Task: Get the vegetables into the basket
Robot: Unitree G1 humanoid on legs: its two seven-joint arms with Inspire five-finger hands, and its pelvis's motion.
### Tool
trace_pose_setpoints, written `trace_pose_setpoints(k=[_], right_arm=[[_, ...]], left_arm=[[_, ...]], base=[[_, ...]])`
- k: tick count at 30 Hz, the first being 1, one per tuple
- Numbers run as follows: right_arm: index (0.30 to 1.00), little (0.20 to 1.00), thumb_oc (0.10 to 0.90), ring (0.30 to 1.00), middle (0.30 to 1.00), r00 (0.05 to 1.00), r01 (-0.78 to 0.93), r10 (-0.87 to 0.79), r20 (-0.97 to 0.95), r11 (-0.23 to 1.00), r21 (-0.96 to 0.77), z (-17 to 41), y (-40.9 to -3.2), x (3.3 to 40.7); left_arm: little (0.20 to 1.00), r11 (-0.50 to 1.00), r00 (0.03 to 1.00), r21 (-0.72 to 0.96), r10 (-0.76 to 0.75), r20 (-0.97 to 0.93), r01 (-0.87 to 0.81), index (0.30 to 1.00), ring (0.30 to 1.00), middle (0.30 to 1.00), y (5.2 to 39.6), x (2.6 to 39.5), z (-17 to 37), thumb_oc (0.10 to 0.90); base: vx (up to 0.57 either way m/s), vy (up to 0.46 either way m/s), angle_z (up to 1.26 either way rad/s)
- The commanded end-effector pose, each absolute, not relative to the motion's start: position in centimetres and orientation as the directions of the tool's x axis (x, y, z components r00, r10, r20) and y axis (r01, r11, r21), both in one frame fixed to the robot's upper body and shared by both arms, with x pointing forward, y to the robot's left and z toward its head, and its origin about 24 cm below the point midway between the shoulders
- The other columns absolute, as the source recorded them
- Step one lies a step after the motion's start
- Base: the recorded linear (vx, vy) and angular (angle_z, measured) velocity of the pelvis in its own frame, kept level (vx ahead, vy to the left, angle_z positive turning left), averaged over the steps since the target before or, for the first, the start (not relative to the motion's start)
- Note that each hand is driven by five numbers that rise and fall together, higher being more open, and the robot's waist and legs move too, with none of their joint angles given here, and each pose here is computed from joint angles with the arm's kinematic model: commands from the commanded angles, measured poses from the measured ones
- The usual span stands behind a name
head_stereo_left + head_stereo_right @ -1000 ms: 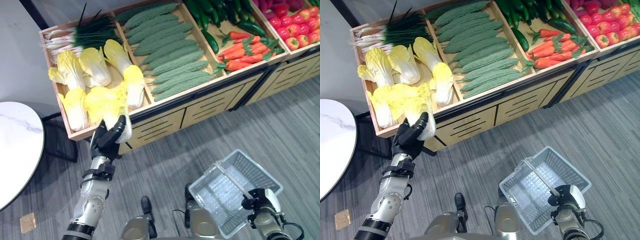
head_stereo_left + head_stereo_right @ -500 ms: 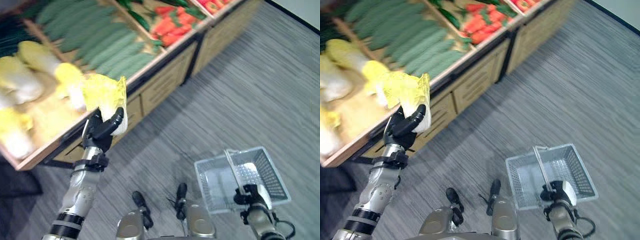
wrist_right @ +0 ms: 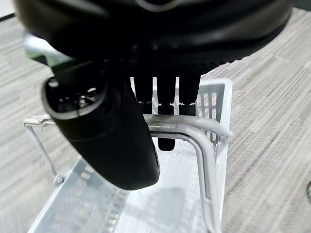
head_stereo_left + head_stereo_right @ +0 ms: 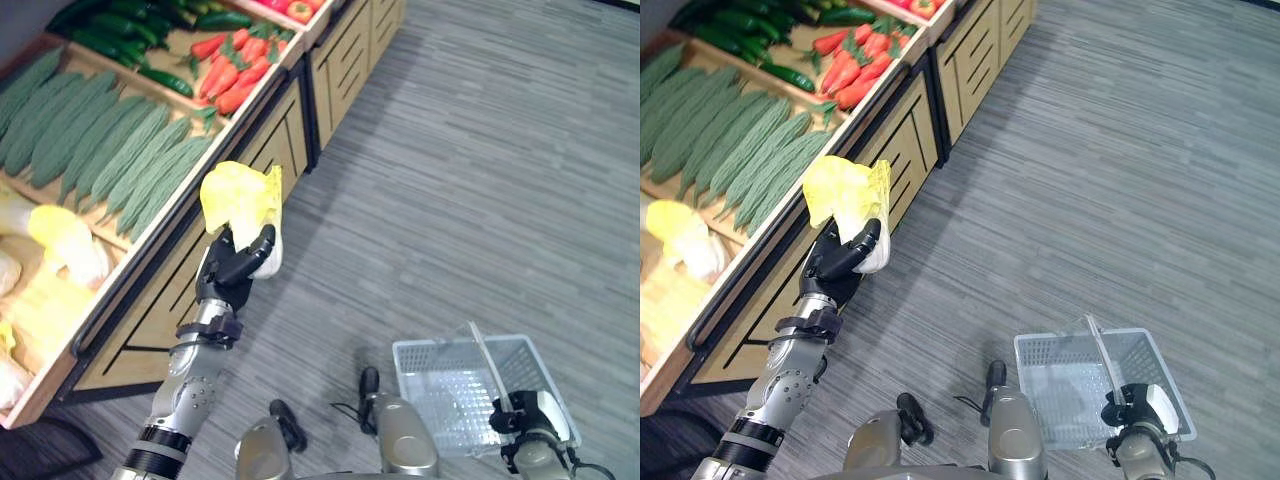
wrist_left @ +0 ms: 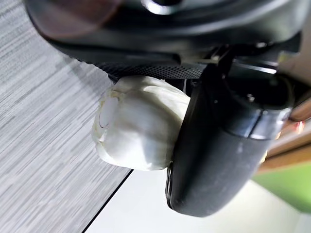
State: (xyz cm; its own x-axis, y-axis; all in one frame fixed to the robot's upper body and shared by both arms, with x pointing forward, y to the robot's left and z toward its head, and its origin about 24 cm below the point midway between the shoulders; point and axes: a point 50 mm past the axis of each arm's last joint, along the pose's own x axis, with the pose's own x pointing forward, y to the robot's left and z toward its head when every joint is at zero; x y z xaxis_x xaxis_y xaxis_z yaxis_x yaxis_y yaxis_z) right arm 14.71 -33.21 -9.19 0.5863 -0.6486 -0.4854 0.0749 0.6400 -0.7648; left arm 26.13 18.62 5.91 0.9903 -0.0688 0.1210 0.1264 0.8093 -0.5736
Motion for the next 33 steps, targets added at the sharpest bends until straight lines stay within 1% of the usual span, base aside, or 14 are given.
trace_pose_setpoints(k=[1, 3, 6, 11, 13, 20, 22, 23, 24, 25, 27, 28, 30, 33], right_arm=[[0.3, 0.3, 0.4, 0.3, 0.3, 0.624, 0.196, -0.725, -0.289, 0.504, -0.841, -5.5, -36.6, 16.7], [0.3, 0.3, 0.4, 0.3, 0.3, 0.625, 0.196, -0.725, -0.289, 0.504, -0.841, -5.5, -36.6, 16.7], [0.3, 0.3, 0.4, 0.3, 0.3, 0.718, 0.209, -0.667, -0.197, 0.477, -0.854, -3.3, -36.6, 19.1], [0.3, 0.3, 0.4, 0.3, 0.3, 0.778, 0.203, -0.614, -0.134, 0.447, -0.871, -1.2, -36.7, 21.2], [0.3, 0.3, 0.4, 0.3, 0.3, 0.809, 0.213, -0.582, -0.084, 0.423, -0.881, 0.3, -36.3, 23.1], [0.3, 0.3, 0.4, 0.3, 0.3, 0.792, 0.152, -0.602, -0.104, 0.359, -0.921, 1.2, -37.3, 25.0], [0.3, 0.3, 0.4, 0.3, 0.3, 0.785, 0.141, -0.612, -0.099, 0.332, -0.933, 1.8, -38.0, 25.1], [0.3, 0.3, 0.4, 0.3, 0.3, 0.778, 0.131, -0.619, -0.103, 0.321, -0.938, 2.2, -38.4, 25.4], [0.3, 0.3, 0.4, 0.3, 0.3, 0.778, 0.131, -0.619, -0.103, 0.321, -0.938, 2.2, -38.4, 25.4], [0.3, 0.3, 0.4, 0.3, 0.3, 0.781, 0.12, -0.616, -0.104, 0.311, -0.943, 2.5, -38.7, 25.5], [0.3, 0.3, 0.4, 0.3, 0.3, 0.819, 0.12, -0.57, -0.072, 0.293, -0.949, 3.5, -38.2, 26.5], [0.3, 0.3, 0.4, 0.3, 0.3, 0.867, 0.137, -0.497, -0.019, 0.275, -0.952, 5.1, -37.4, 27.8], [0.3, 0.3, 0.4, 0.3, 0.3, 0.88, 0.151, -0.475, 0.001, 0.278, -0.949, 5.6, -37.0, 28.3], [0.3, 0.3, 0.4, 0.3, 0.3, 0.935, 0.202, -0.344, 0.084, 0.322, -0.925, 7.5, -34.3, 30.2]], left_arm=[[0.3, 0.822, 0.92, -0.493, -0.091, 0.381, 0.286, 0.3, 0.3, 0.3, 18.6, 26.6, 11.0, 0.4], [0.3, 0.822, 0.92, -0.493, -0.091, 0.381, 0.285, 0.3, 0.3, 0.3, 18.6, 26.6, 11.0, 0.4], [0.3, 0.831, 0.911, -0.482, -0.069, 0.407, 0.278, 0.3, 0.3, 0.3, 19.7, 26.0, 11.5, 0.4], [0.3, 0.835, 0.906, -0.455, -0.113, 0.408, 0.31, 0.3, 0.3, 0.3, 19.6, 26.0, 11.5, 0.4], [0.3, 0.848, 0.905, -0.422, -0.142, 0.4, 0.32, 0.3, 0.3, 0.3, 19.6, 26.2, 11.7, 0.4], [0.3, 0.878, 0.901, -0.339, -0.195, 0.388, 0.337, 0.3, 0.3, 0.3, 19.3, 26.5, 11.9, 0.4], [0.3, 0.899, 0.895, -0.269, -0.23, 0.383, 0.346, 0.3, 0.3, 0.3, 19.1, 26.6, 12.1, 0.4], [0.3, 0.916, 0.879, -0.159, -0.288, 0.381, 0.369, 0.3, 0.3, 0.3, 18.9, 26.6, 12.7, 0.4], [0.3, 0.916, 0.879, -0.159, -0.287, 0.381, 0.369, 0.3, 0.3, 0.3, 19.0, 26.6, 12.7, 0.4], [0.3, 0.92, 0.868, -0.094, -0.319, 0.381, 0.38, 0.3, 0.3, 0.3, 18.9, 26.7, 13.2, 0.4], [0.3, 0.92, 0.85, 0.029, -0.372, 0.373, 0.39, 0.3, 0.3, 0.3, 19.1, 26.8, 14.0, 0.4], [0.3, 0.9, 0.829, 0.136, -0.434, 0.354, 0.414, 0.3, 0.3, 0.3, 18.9, 27.0, 14.4, 0.4], [0.3, 0.887, 0.816, 0.177, -0.461, 0.349, 0.426, 0.3, 0.3, 0.3, 18.7, 27.0, 14.7, 0.4], [0.3, 0.806, 0.757, 0.399, -0.569, 0.321, 0.437, 0.3, 0.3, 0.3, 18.0, 27.2, 16.3, 0.4]], base=[[0.14, 0.049, -1.29], [0.09, 0.069, -1.05], [0.12, 0.195, -0.86], [0.09, 0.289, -0.73], [0.09, 0.27, -0.38], [0.04, 0.074, -0.43], [0.04, 0.019, 0.19], [0.05, 0.008, 0.13], [0.04, 0.002, 0.11], [0.0, 0.0, 0.0], [0.01, -0.02, 0.02], [0.03, -0.044, 0.04], [0.01, -0.02, 0.01], [0.01, -0.009, 0.0]])
